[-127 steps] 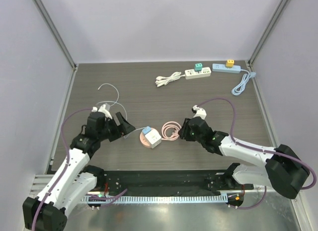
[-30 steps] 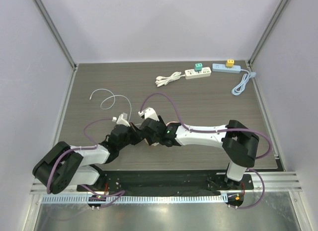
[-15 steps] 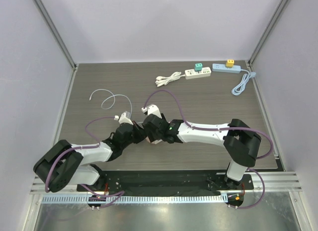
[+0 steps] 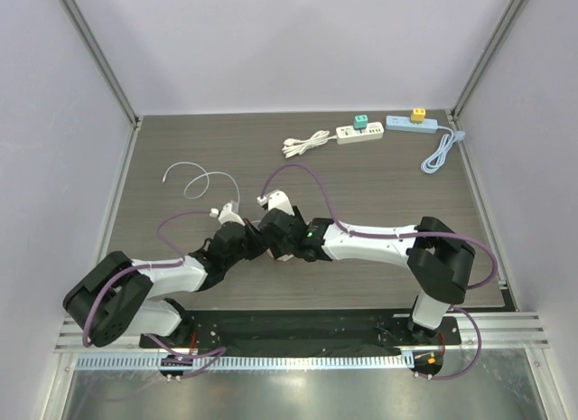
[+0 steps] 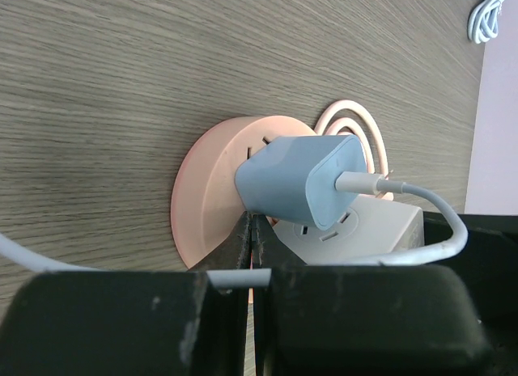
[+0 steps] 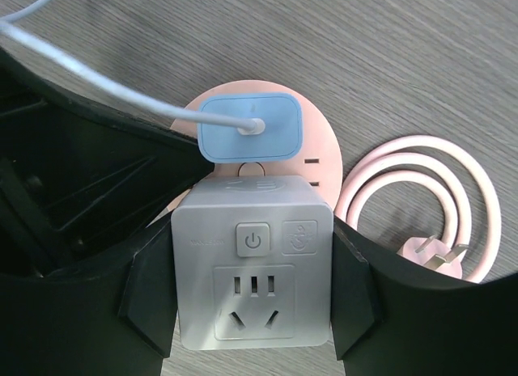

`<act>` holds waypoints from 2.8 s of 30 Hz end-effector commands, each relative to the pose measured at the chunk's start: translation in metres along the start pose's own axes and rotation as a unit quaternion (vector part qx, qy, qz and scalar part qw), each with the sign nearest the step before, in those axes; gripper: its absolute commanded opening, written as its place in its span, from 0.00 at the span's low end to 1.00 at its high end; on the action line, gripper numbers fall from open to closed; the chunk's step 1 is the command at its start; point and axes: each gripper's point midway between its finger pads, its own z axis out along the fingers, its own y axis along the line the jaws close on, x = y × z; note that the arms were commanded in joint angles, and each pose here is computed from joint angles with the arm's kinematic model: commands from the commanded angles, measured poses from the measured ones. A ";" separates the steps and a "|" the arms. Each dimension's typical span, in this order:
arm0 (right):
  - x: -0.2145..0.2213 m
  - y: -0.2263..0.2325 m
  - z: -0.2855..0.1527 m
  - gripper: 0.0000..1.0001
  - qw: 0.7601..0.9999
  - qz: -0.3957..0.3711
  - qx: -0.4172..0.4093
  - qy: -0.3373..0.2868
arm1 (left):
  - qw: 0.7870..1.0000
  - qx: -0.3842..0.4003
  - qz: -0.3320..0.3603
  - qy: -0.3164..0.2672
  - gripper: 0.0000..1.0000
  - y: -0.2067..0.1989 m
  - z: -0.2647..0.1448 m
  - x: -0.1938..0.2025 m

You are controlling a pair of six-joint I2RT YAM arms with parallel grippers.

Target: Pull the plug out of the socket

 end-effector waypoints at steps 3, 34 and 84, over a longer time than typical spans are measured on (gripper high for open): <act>-0.067 0.007 -0.028 0.01 0.994 0.021 0.015 -0.107 | 0.987 -0.133 0.047 0.072 0.00 0.075 -0.013 0.040; -0.097 0.012 -0.044 0.01 0.990 0.058 -0.025 -0.124 | 0.985 -0.147 0.063 0.065 0.00 0.073 -0.012 0.040; -0.143 0.016 -0.067 0.01 0.971 0.128 -0.089 -0.182 | 0.981 -0.057 0.079 0.170 0.00 0.047 0.000 0.082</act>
